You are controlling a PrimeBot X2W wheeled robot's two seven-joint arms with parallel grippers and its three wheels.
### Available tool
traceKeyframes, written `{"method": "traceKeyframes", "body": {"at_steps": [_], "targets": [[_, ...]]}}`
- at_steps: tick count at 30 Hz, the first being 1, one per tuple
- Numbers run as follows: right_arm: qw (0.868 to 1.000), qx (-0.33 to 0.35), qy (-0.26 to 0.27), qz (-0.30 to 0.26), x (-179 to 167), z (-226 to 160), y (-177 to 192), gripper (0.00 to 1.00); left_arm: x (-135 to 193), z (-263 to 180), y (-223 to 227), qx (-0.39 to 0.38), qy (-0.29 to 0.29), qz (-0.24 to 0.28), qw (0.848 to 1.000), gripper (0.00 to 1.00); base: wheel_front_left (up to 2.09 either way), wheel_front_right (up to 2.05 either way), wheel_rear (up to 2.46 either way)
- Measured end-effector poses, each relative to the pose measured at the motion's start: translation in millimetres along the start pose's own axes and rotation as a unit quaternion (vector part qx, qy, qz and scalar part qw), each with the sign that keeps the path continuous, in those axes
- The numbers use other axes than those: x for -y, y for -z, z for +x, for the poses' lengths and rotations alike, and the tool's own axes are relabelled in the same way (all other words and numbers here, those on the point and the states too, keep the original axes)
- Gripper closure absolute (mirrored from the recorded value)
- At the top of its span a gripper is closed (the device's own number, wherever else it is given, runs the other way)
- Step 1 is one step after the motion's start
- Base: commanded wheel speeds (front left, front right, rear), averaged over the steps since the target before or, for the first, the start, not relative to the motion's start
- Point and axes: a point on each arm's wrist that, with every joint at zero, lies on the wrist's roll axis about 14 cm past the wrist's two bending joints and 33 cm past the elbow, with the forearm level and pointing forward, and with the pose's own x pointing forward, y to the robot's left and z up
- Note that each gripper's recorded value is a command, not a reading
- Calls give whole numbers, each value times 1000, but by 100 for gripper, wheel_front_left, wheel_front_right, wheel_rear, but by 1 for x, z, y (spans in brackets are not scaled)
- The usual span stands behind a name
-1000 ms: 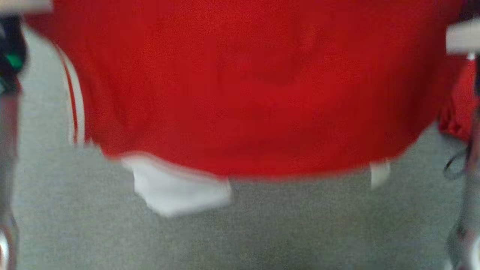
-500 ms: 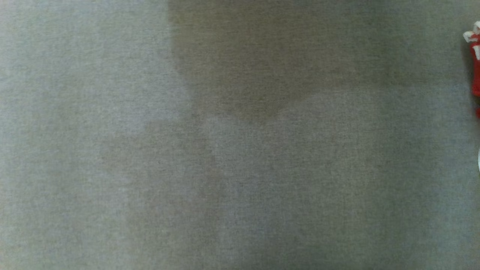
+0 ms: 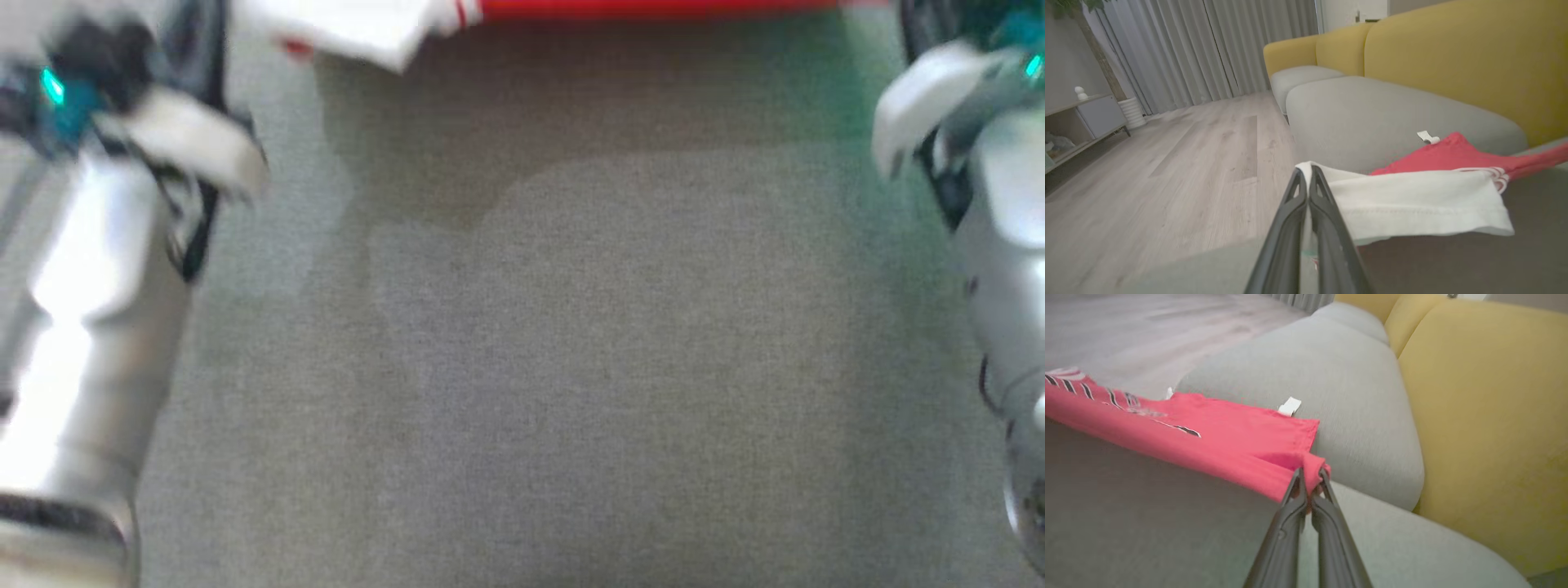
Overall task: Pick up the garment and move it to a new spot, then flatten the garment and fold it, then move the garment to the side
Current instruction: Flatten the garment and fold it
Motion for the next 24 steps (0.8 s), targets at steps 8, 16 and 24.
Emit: {"method": "traceKeyframes", "body": {"at_steps": [8,16,24], "targets": [[996,-82,-38,-13,-25,-36,34,100,30,-63,46,-71,58,32,995,100,0,0,0],[989,-132,-60,-17,-43,-70,51,100,46,-116,61,-132,102,35,985,100,0,0,0],[982,-168,-90,3,-49,-109,61,100,58,-169,59,-175,135,7,975,100,0,0,0]]}}
